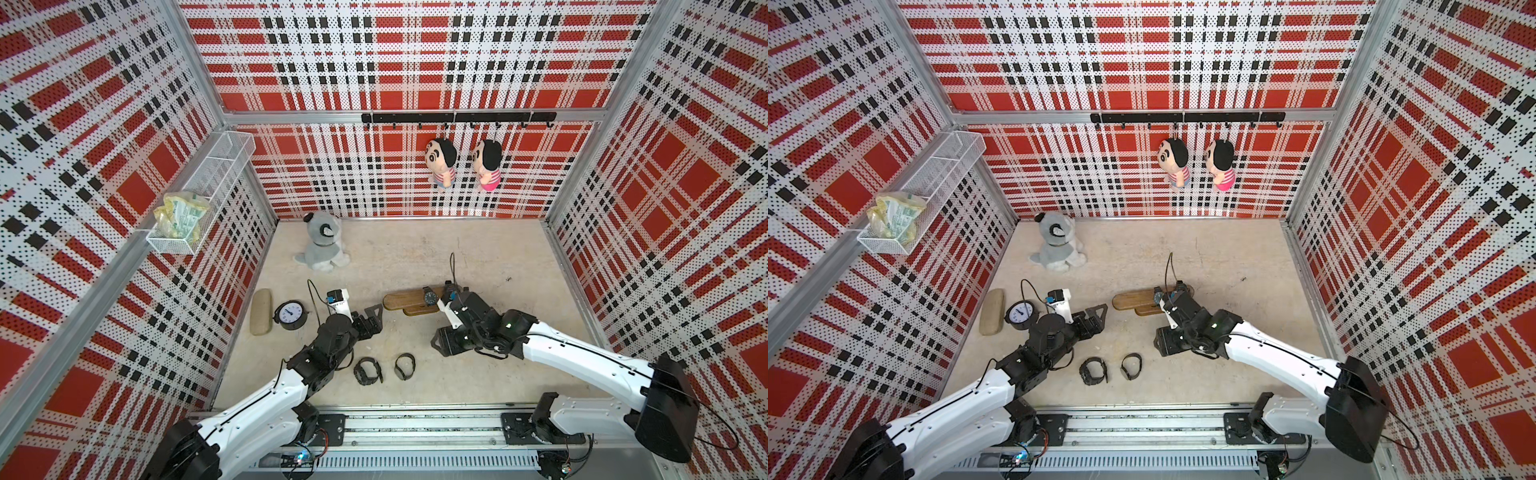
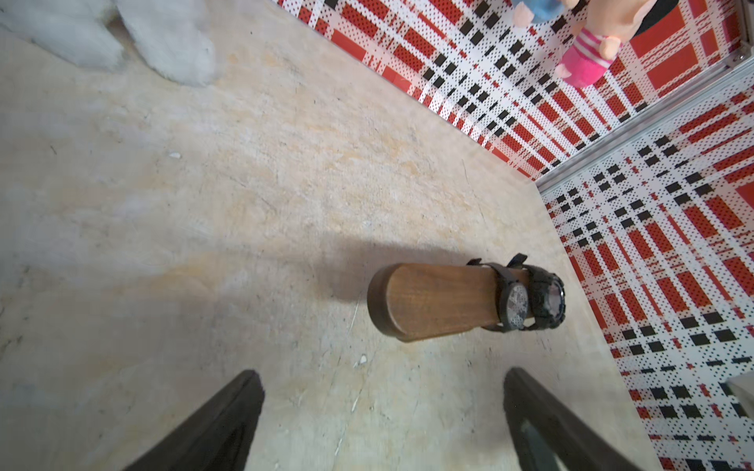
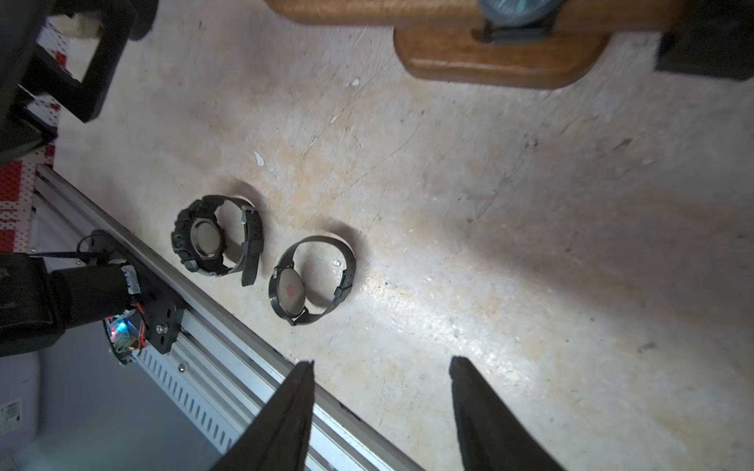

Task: Place watch on stand
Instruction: Pick up the watch at the center of the board.

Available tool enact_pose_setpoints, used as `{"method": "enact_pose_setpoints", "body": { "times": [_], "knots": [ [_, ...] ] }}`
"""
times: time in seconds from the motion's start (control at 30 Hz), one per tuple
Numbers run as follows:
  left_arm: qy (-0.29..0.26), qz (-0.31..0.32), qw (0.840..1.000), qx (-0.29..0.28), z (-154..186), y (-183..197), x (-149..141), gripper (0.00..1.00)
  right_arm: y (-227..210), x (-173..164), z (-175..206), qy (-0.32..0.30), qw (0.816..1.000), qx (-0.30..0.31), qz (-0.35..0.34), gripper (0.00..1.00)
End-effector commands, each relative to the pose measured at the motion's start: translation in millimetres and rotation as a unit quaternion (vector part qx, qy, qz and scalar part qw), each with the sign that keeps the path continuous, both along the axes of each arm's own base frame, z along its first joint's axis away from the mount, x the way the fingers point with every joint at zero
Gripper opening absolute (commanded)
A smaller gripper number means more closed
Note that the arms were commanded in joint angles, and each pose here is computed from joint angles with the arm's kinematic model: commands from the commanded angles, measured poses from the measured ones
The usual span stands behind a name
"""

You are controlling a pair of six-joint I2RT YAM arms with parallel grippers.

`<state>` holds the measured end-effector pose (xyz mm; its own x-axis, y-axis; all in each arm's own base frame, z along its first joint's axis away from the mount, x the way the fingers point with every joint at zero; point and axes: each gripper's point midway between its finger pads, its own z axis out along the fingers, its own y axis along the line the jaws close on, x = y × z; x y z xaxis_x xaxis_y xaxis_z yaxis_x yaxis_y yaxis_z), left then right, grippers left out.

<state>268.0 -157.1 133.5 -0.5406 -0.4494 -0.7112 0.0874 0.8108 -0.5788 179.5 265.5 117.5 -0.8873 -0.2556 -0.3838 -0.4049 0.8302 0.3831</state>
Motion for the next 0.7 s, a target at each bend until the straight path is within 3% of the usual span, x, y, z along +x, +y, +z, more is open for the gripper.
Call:
{"method": "enact_pose_setpoints", "body": {
  "times": [0.0, 0.27, 0.67],
  "knots": [
    [0.023, 0.005, 1.0, -0.002, -11.3, -0.9, -10.6, 0.95, 20.1, -6.0, -9.7, 0.007, 1.0, 0.008, 0.011, 0.57],
    [0.053, 0.004, 0.999, -0.01, -22.5, -5.4, -29.0, 0.98, 48.9, -6.4, -32.9, 0.009, 0.997, -0.012, 0.077, 0.53],
    [0.042, 0.017, 0.997, -0.059, -10.6, 6.7, -43.5, 0.98, 63.0, 1.0, -60.2, 0.018, 0.996, -0.029, 0.087, 0.41]
  ]
}}
